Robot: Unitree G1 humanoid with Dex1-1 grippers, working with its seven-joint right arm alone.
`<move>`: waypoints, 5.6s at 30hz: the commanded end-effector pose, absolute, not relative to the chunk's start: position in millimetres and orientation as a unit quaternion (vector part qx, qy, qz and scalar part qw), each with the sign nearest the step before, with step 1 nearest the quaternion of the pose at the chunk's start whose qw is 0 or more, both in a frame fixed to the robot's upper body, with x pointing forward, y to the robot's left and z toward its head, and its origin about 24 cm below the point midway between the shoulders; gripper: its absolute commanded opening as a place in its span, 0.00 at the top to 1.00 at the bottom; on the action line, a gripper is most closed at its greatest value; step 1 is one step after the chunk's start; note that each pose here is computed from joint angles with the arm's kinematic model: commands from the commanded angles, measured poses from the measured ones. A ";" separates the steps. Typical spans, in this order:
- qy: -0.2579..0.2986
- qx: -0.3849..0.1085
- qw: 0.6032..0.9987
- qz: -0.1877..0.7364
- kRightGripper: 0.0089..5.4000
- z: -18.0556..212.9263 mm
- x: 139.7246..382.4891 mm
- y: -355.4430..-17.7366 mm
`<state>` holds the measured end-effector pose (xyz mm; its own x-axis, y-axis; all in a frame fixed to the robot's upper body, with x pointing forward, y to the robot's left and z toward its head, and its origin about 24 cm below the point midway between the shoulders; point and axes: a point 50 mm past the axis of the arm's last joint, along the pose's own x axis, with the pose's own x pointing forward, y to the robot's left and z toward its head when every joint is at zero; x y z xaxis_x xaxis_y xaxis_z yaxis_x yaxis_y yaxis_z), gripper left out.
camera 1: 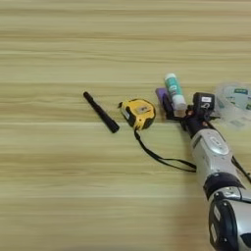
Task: Move the objects on the table
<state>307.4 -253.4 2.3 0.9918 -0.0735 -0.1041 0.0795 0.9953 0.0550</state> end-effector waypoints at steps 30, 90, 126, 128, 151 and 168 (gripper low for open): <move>0.050 0.051 0.997 -0.023 0.65 22.1 325.5 -258.2; 0.016 0.010 0.997 0.079 0.68 32.2 304.3 -211.1; -0.003 0.005 0.997 0.080 0.68 48.7 304.4 -223.1; 0.000 0.000 0.997 0.078 0.68 48.2 303.0 -225.4; 0.038 -0.010 0.992 0.118 0.68 28.1 281.8 -209.4; 0.060 -0.003 0.992 0.109 0.68 17.0 282.9 -210.3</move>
<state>272.0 -208.3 2.1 0.9605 0.2210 -0.1690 -0.2171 0.9753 0.0414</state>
